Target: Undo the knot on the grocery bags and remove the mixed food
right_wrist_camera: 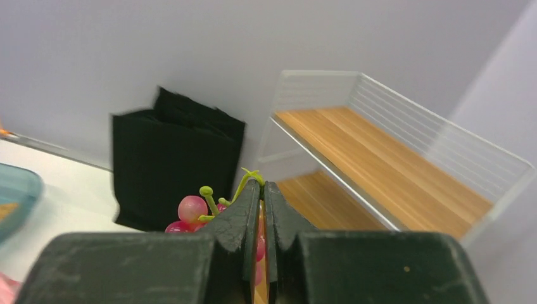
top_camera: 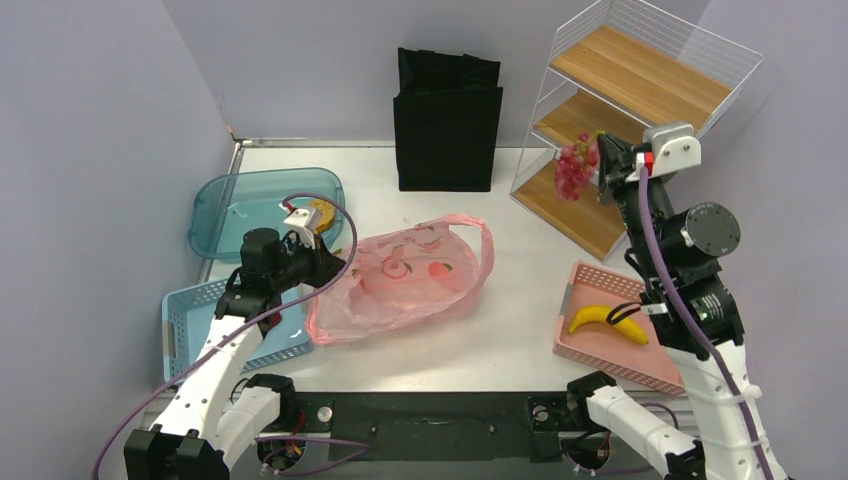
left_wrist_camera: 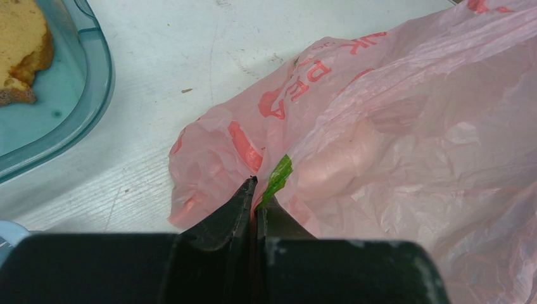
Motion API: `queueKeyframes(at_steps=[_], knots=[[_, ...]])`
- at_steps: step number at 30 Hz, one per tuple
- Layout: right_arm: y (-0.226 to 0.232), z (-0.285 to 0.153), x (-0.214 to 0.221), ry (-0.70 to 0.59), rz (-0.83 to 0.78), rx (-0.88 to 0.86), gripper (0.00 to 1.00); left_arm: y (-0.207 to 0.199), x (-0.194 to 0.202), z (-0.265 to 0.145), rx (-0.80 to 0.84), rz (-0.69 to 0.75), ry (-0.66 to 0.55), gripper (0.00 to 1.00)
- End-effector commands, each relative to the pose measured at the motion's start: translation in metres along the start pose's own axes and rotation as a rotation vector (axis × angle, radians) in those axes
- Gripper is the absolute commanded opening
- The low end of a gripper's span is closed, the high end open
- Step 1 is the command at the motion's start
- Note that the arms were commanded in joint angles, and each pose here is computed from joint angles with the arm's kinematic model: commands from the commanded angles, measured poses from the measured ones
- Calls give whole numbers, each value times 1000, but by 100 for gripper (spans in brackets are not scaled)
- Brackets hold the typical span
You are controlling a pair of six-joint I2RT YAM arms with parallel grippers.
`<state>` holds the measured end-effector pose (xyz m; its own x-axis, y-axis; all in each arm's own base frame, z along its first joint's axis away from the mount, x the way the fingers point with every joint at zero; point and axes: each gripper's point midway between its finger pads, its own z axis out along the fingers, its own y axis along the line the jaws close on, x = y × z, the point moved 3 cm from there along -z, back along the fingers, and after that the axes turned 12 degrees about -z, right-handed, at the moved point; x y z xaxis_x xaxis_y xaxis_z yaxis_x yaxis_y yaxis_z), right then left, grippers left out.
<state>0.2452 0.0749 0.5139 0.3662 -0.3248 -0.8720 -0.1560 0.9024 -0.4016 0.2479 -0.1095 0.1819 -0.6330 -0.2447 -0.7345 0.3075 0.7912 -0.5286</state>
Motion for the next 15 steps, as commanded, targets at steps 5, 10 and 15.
queueKeyframes(at_steps=[5, 10, 15], knots=[[-26, -62, 95, 388, -194, 202, 0, -10, -18, -2, 43, 35, -44, 0], [-20, -111, 161, 647, -351, 201, 0, -20, -19, -2, 100, 29, -26, 0], [-5, -158, 229, 885, -493, 146, 0, -34, -32, 0, 169, 53, -31, 0]])
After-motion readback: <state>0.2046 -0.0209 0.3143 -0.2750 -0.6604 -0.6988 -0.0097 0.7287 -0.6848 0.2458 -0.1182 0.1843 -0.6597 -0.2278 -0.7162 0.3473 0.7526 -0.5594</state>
